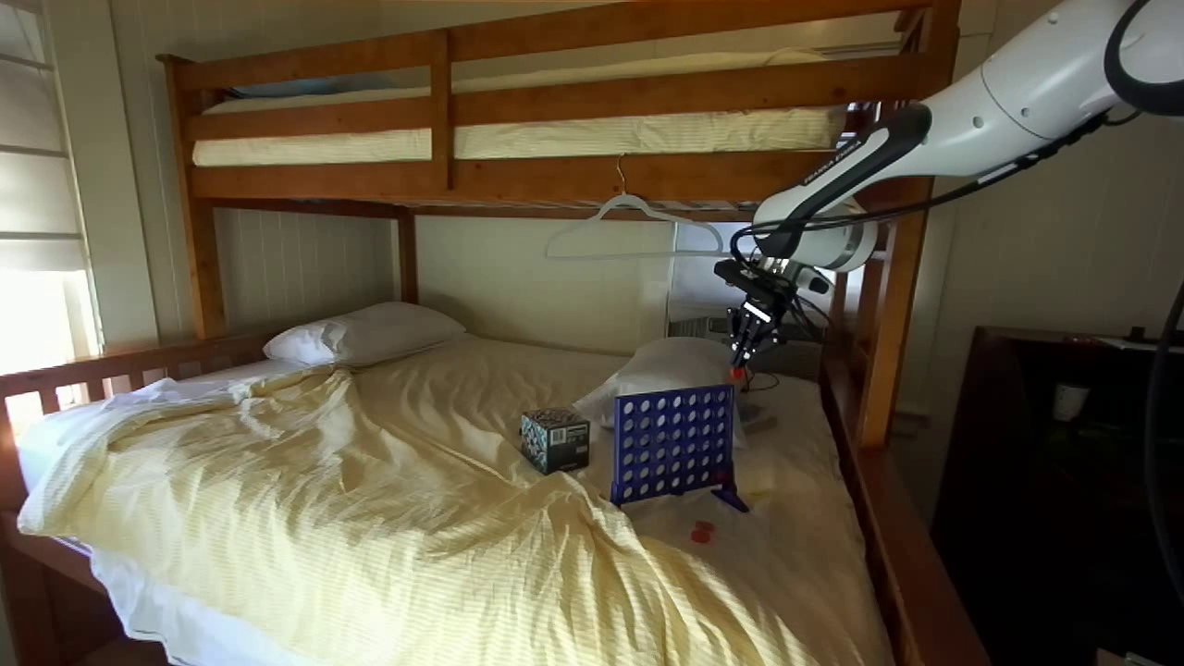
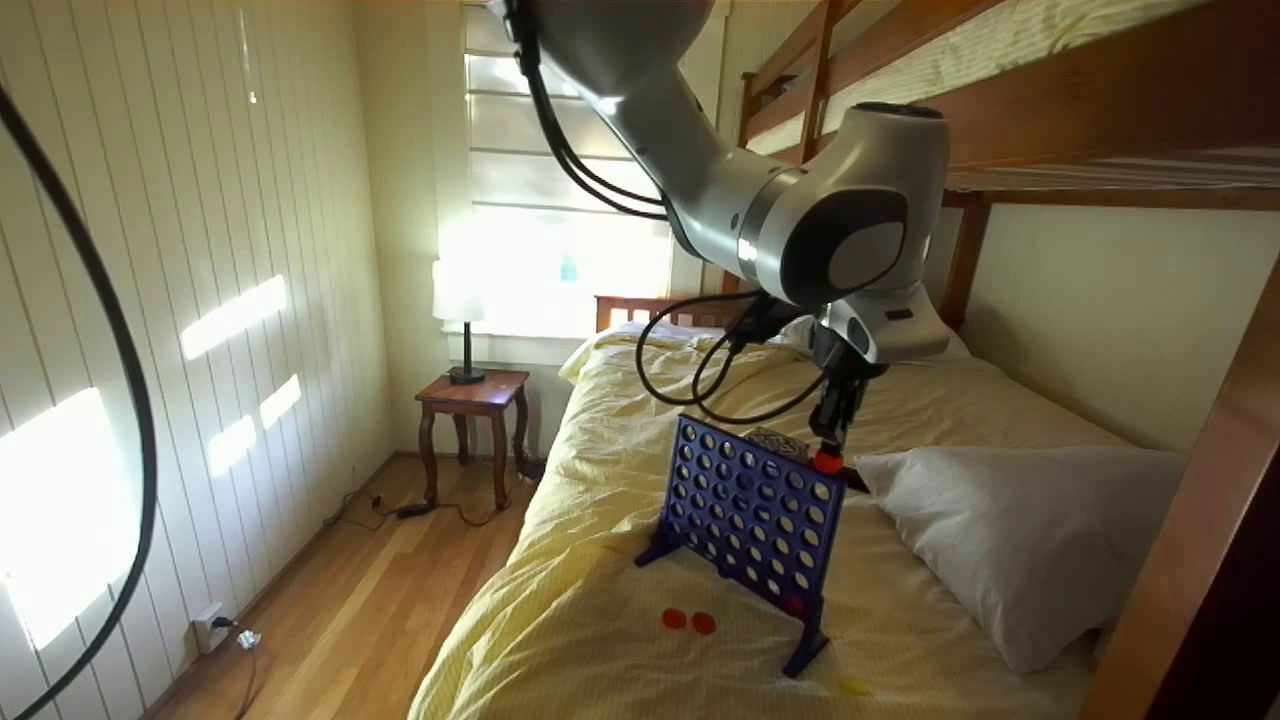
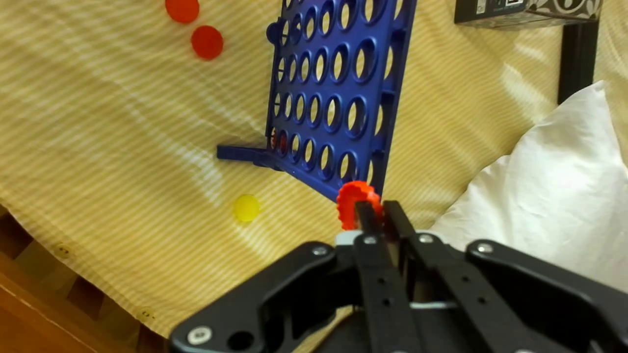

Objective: Put the orange circle inside the blue object

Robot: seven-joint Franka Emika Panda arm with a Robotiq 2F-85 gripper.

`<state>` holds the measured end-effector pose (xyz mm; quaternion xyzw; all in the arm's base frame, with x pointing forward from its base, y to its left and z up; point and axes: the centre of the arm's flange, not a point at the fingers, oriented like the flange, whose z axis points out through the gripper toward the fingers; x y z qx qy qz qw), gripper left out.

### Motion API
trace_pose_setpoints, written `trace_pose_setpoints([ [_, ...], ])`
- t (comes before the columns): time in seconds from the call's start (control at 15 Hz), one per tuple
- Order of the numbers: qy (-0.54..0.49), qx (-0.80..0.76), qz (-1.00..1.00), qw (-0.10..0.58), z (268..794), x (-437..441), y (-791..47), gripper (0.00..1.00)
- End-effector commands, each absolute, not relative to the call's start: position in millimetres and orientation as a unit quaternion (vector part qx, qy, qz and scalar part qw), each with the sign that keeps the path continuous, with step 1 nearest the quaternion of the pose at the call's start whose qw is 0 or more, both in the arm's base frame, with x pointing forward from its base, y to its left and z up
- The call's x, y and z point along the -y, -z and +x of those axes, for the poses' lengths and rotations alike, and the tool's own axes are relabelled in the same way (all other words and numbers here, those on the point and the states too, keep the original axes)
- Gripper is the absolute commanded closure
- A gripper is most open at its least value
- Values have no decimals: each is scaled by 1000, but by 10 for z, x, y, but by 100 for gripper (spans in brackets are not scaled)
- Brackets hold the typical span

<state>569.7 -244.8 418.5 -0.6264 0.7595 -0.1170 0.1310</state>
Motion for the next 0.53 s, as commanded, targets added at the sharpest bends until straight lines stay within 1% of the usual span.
trace_pose_setpoints([
  [0.0,115,-776,-602,149,5838,2467,-4149,98],
  [0.47,114,-785,-586,164,5890,2483,-4093,98],
])
